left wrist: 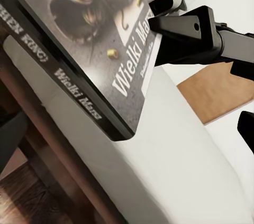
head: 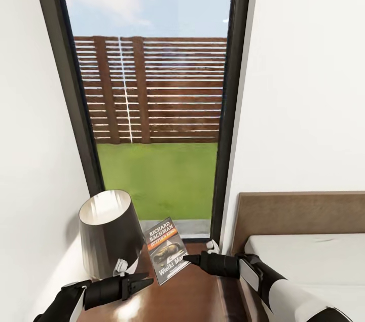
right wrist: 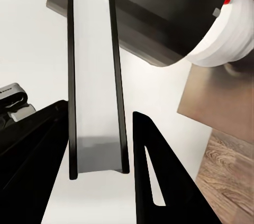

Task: In the bedroom, move the book from the bed onto either nightstand, and place the two sandals side by side next to the bed.

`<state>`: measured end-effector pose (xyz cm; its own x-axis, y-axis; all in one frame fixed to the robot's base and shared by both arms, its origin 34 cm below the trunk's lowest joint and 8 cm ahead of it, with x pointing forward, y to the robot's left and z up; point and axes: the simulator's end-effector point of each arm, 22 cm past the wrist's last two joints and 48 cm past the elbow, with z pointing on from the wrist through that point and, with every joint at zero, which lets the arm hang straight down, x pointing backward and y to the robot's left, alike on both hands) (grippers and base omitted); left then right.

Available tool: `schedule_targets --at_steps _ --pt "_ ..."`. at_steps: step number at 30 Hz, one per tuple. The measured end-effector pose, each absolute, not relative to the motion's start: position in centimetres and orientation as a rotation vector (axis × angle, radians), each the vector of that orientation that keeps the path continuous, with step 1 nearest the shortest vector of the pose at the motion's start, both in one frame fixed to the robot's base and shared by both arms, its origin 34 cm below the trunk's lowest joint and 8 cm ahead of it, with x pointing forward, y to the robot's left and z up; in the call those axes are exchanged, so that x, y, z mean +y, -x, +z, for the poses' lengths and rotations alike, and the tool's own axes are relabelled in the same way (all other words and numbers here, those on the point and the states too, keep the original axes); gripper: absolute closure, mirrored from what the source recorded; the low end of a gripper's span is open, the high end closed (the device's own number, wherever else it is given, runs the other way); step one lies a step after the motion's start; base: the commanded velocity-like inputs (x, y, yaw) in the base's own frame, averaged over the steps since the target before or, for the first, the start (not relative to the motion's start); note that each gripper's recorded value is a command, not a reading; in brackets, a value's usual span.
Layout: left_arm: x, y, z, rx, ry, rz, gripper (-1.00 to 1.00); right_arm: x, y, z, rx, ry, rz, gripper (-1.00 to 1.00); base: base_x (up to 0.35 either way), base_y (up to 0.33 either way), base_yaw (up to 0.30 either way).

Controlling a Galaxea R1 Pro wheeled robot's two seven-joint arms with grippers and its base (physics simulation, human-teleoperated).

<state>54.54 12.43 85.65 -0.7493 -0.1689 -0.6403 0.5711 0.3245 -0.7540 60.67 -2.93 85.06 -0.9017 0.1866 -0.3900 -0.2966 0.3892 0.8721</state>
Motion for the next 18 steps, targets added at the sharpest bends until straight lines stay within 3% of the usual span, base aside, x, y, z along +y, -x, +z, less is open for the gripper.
schedule_targets --at_steps 18 --pt "12.4 -54.8 82.9 1.978 -0.322 -1.488 -1.0 -2.9 -60.7 82.4 2.229 0.097 1.525 1.0 0.0 0.0 0.0"
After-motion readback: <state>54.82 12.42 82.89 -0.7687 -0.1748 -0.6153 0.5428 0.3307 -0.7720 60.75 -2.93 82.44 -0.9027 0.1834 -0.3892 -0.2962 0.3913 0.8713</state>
